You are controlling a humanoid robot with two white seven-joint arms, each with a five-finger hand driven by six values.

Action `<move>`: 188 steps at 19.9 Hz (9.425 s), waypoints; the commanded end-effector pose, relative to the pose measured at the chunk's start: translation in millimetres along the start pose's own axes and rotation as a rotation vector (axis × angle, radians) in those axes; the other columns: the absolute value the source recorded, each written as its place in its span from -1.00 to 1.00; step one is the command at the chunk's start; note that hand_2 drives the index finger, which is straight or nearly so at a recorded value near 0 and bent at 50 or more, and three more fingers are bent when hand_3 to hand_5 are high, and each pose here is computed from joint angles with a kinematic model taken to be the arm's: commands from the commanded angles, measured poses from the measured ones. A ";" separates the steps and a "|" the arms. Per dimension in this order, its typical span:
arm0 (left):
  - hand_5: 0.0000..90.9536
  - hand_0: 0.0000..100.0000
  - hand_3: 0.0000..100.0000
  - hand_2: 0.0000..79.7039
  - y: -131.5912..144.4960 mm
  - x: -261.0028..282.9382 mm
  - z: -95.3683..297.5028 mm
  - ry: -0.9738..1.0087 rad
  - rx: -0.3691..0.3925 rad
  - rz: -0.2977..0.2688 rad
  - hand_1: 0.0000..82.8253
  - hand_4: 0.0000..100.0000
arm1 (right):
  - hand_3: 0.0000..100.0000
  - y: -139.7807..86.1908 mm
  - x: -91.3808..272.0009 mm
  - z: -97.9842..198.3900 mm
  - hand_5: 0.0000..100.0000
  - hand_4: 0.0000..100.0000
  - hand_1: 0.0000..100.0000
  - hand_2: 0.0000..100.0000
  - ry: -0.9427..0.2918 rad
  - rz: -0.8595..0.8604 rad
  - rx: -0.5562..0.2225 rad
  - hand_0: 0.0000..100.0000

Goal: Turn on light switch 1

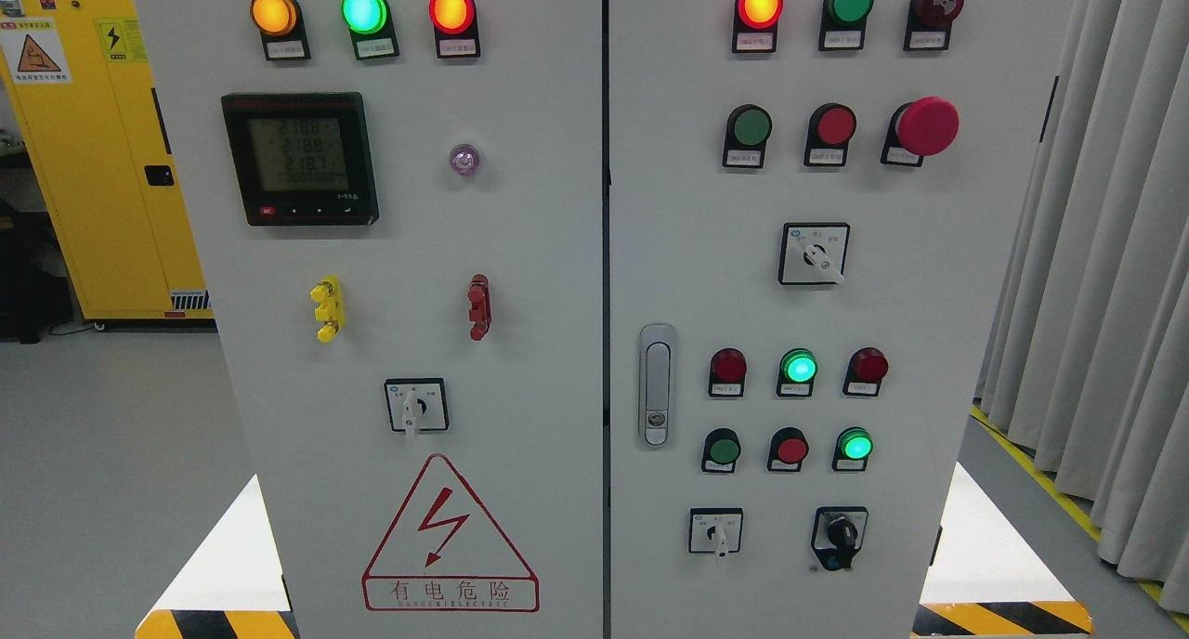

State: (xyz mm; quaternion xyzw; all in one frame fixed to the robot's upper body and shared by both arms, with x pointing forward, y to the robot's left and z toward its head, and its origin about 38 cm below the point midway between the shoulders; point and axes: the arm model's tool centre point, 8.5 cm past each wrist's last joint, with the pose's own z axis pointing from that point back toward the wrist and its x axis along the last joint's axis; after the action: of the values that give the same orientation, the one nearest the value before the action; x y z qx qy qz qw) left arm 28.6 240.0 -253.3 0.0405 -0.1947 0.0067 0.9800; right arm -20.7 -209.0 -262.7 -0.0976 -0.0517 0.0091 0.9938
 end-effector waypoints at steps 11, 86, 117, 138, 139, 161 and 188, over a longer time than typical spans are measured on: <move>-0.01 -0.56 -0.09 -0.14 61.6 245.8 92.8 -0.863 0.139 0.057 0.24 0.25 | -1.00 -0.3 -0.8 0.0 -1.00 -1.00 0.00 -0.92 0.008 -0.028 -0.003 -1.00; 0.69 -0.65 0.61 0.42 -2.7 515.3 315.2 -1.307 0.230 0.163 0.53 0.72 | -1.00 -0.3 -0.8 0.0 -1.00 -1.00 0.00 -0.92 0.008 -0.028 -0.003 -1.00; 0.69 -0.68 0.64 0.42 -6.9 551.3 342.3 -1.304 0.314 0.177 0.60 0.73 | -1.00 -0.3 -0.8 0.0 -1.00 -1.00 0.00 -0.92 0.008 -0.028 -0.003 -1.00; 0.69 -0.86 0.65 0.46 -7.5 562.8 352.4 -1.314 0.324 0.192 0.66 0.73 | -1.00 -0.3 -0.8 0.0 -1.00 -1.00 0.00 -0.92 0.008 -0.028 -0.003 -1.00; 0.70 -0.85 0.65 0.46 -8.0 563.9 353.4 -1.315 0.323 0.193 0.66 0.73 | -1.00 -0.3 -0.8 0.0 -1.00 -1.00 0.00 -0.92 0.008 -0.028 -0.003 -1.00; 0.71 -0.65 0.66 0.50 -10.5 572.2 351.9 -1.297 0.326 0.187 0.67 0.73 | -1.00 -0.3 -0.8 0.0 -1.00 -1.00 0.00 -0.92 0.008 -0.028 -0.003 -1.00; 0.74 -0.65 0.70 0.53 -14.1 576.1 356.2 -1.308 0.339 0.190 0.63 0.73 | -1.00 -0.3 -0.8 0.0 -1.00 -1.00 0.00 -0.92 0.008 -0.028 -0.003 -1.00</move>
State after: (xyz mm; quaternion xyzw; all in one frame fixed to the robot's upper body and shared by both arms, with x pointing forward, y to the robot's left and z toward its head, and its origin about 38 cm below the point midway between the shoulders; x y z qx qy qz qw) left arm 425.0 195.9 294.1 0.1720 -0.7462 0.0980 0.6357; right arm -20.9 -209.0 -262.7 -0.0973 -0.0515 0.0092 0.9939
